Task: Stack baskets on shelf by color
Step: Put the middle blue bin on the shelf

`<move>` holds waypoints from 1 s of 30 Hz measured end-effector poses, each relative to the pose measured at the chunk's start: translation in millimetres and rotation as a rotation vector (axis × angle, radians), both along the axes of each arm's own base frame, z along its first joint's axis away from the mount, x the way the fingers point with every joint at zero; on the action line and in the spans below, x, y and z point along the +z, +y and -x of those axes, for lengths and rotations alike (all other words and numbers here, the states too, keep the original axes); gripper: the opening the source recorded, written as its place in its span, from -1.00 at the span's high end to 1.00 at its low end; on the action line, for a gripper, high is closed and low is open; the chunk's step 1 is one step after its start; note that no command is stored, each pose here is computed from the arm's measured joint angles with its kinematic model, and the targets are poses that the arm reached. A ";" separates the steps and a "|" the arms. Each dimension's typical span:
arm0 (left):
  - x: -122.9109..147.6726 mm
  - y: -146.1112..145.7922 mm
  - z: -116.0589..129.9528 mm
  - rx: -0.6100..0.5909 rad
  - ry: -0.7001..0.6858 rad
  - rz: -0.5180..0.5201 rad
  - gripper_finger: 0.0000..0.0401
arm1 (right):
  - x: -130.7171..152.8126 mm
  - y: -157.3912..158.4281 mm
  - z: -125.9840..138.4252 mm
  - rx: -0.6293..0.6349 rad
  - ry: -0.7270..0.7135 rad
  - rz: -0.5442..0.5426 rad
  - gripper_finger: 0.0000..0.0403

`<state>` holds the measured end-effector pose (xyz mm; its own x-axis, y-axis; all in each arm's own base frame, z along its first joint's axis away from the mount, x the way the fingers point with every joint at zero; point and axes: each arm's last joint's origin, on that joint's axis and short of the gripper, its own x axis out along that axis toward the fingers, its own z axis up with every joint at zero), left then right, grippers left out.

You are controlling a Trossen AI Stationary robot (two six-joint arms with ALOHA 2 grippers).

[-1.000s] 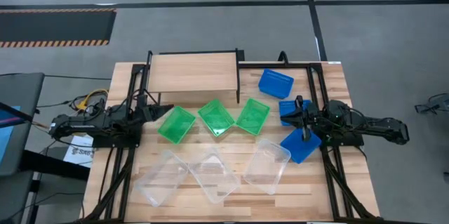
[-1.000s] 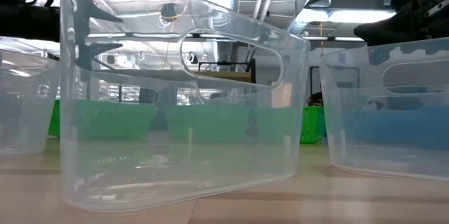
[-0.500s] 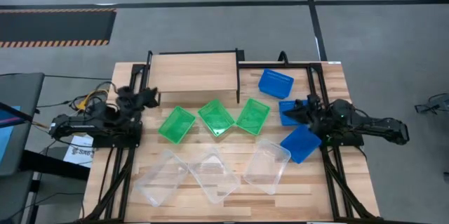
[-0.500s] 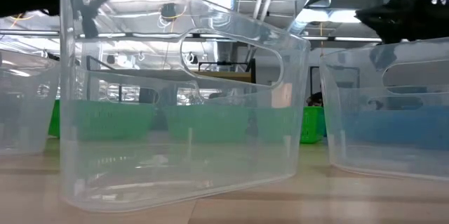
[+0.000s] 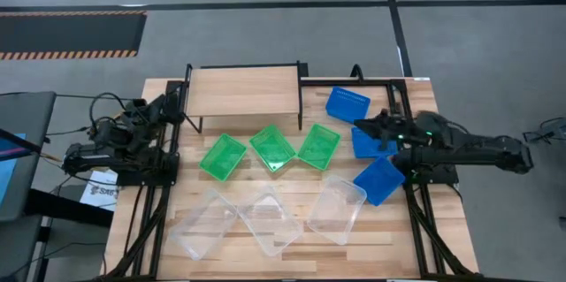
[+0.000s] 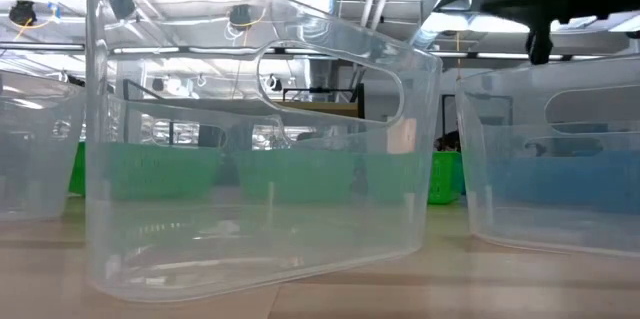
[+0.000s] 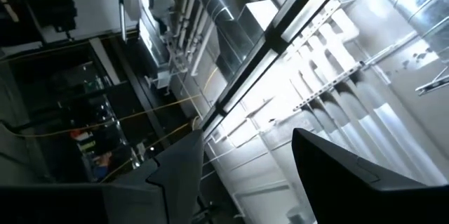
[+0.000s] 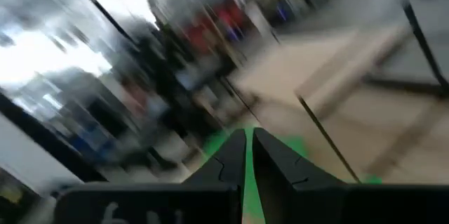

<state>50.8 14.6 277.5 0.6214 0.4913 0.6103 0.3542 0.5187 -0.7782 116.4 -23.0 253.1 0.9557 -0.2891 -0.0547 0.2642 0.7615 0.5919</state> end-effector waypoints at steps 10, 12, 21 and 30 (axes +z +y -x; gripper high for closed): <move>9.8 -0.2 2.2 0.004 0.123 -0.014 -0.04 | 22.2 4.8 -78.0 0.151 0.752 0.021 0.57; 7.3 0.0 0.4 0.009 0.156 -0.009 -0.04 | 22.5 4.2 -83.1 0.105 0.916 -0.005 0.46; -1.5 0.0 -5.2 -0.009 0.253 0.012 -0.04 | -4.8 -1.5 -84.3 -0.270 1.292 -0.304 0.01; -2.5 0.0 -5.8 -0.009 0.266 0.012 -0.04 | -39.8 -13.4 -86.9 -0.302 1.245 -0.423 -0.17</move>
